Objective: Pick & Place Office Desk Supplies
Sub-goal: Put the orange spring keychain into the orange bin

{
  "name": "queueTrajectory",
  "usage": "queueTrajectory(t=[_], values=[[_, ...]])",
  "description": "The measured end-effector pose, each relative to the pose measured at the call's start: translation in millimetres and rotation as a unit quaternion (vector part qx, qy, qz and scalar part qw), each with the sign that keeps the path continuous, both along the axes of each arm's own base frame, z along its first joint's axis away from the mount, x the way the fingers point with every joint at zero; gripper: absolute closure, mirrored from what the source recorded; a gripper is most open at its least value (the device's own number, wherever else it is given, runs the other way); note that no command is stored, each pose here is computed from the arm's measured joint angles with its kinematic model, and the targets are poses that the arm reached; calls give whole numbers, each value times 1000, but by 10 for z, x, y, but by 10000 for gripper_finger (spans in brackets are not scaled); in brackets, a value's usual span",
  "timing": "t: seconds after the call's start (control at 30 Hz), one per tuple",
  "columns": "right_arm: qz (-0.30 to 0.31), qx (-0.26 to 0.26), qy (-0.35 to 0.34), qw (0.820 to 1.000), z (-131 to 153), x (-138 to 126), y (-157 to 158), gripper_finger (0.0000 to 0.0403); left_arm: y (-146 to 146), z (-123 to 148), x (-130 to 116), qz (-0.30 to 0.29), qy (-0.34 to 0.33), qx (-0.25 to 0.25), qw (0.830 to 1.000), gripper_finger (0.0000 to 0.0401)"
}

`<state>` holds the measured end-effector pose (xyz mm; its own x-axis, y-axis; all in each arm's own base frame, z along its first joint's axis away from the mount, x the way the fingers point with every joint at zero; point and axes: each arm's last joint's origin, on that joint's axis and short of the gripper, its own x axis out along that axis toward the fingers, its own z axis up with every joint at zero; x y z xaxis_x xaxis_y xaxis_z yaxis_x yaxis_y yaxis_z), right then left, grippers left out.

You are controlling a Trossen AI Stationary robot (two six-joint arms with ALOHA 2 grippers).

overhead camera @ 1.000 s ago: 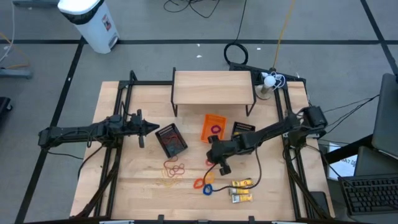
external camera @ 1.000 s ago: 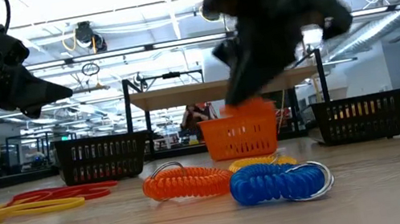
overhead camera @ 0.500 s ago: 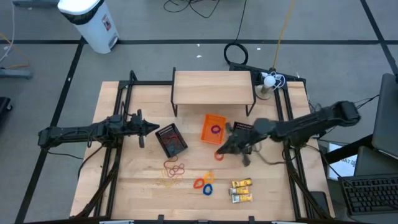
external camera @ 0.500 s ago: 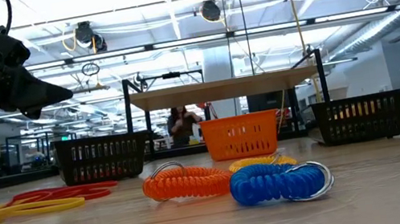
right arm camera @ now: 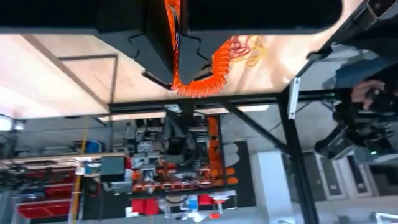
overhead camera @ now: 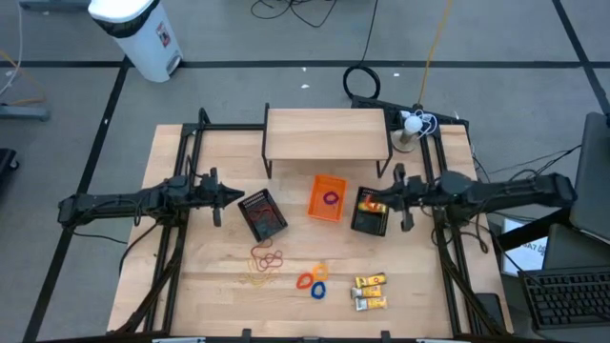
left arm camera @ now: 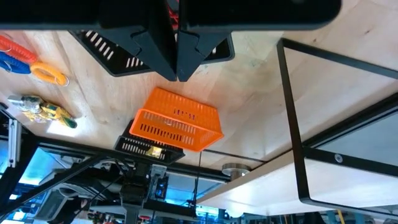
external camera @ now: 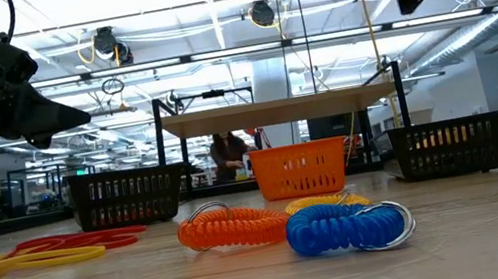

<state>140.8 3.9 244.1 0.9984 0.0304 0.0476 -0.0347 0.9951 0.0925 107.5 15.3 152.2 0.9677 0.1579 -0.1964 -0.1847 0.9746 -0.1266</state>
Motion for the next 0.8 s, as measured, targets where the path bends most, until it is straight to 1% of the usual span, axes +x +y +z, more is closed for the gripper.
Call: queueTrajectory(t=[0.17,0.27,0.37,0.5,0.63,0.8], values=[[-10,-1,2,1000,-61,-127,-34,403,0,0,0,0,0,-1,1000,391],[23,4,-41,999,-121,-173,-16,403,0,0,0,0,0,-1,1000,391],[31,17,-70,997,-209,-211,-13,403,0,0,0,0,0,-1,1000,391],[24,19,-64,998,-334,-242,-20,403,0,0,0,0,0,-1,1000,391],[12,20,-72,997,-358,-282,-49,403,0,0,0,1,0,-3,1000,391],[-10,29,-55,998,-399,-330,-99,403,0,0,0,1,0,-2,1000,391]])
